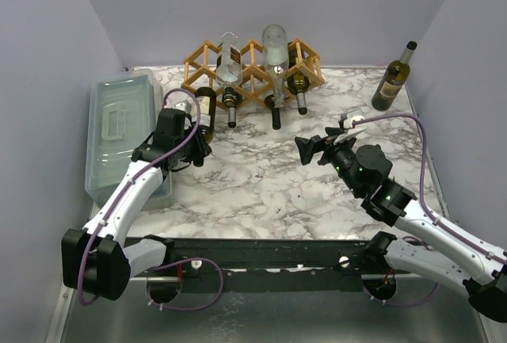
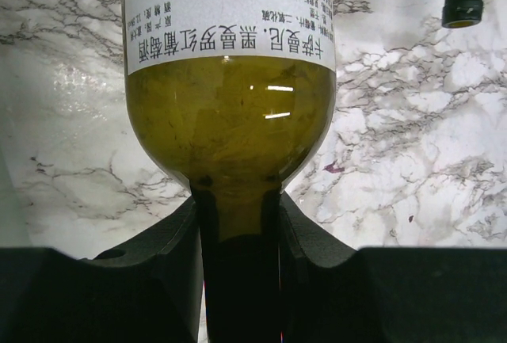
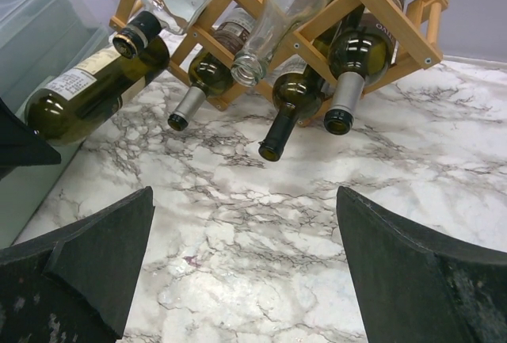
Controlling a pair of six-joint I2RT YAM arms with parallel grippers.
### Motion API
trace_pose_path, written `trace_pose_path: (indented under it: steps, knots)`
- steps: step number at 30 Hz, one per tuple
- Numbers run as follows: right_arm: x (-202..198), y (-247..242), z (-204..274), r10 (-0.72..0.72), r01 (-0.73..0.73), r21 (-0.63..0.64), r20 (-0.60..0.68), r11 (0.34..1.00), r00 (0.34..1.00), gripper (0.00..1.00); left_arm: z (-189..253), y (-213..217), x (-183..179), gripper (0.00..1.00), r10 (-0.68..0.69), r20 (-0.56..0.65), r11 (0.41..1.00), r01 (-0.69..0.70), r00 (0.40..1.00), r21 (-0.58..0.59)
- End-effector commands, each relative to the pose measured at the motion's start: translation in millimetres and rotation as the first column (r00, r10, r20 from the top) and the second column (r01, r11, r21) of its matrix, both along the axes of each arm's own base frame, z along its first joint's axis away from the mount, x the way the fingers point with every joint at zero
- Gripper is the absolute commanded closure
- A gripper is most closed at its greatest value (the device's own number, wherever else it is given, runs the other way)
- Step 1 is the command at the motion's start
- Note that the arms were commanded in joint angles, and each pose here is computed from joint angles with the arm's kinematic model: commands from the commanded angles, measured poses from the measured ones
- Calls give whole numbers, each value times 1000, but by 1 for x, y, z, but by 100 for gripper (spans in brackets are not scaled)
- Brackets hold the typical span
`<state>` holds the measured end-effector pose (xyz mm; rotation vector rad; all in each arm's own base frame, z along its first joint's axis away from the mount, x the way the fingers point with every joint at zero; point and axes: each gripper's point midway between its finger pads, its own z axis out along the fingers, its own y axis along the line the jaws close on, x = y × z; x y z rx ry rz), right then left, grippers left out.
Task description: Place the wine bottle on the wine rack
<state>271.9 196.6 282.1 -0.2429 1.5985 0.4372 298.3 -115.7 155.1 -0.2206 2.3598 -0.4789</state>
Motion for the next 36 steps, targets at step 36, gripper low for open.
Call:
trace_pose_path:
  steps: [36]
  knots:
    - [1, -7, -4, -29, 29, -14, -2, 999, 1000, 0, 65, -11, 120, 100, -10, 444, 999, 26, 896, -30]
